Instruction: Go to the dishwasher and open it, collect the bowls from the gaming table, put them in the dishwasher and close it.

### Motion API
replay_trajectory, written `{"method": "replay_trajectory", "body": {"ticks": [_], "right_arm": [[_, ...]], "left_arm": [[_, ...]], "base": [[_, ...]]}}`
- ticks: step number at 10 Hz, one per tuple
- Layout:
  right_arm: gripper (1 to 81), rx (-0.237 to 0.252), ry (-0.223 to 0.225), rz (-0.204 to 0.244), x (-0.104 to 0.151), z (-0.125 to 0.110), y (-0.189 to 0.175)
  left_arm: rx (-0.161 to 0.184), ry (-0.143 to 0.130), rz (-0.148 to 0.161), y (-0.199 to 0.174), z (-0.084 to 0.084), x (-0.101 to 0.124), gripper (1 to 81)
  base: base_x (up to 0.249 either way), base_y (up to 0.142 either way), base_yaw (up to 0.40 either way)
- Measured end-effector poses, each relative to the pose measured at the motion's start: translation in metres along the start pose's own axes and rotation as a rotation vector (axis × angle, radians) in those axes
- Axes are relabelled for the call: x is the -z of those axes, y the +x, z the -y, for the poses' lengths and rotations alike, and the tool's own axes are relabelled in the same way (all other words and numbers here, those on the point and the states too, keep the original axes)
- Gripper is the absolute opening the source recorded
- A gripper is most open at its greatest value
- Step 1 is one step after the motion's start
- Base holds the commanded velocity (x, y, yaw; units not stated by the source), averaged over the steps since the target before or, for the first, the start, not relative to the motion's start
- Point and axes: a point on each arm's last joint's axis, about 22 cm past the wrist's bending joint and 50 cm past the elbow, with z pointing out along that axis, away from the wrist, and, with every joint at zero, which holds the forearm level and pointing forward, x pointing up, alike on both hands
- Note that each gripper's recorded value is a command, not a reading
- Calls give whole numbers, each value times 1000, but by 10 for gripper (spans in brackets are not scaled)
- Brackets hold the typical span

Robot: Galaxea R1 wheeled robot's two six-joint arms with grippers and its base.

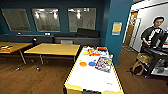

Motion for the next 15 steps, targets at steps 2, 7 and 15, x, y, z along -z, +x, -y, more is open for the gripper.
{"method": "replay_trajectory", "body": {"ticks": [2, 7, 15], "right_arm": [[10, -1, -41, -7, 6, -25, 1], [10, 16, -144, -13, 21, -81, 2], [10, 19, -147, -11, 18, -78, -5]], "left_arm": [[-3, 19, 1, -1, 9, 2, 10], [-18, 98, 10, -4, 40, -1, 10], [-33, 113, 28, -20, 39, -7, 10]], "base": [[-155, 0, 0], [-155, 0, 0], [-115, 0, 0]]}}
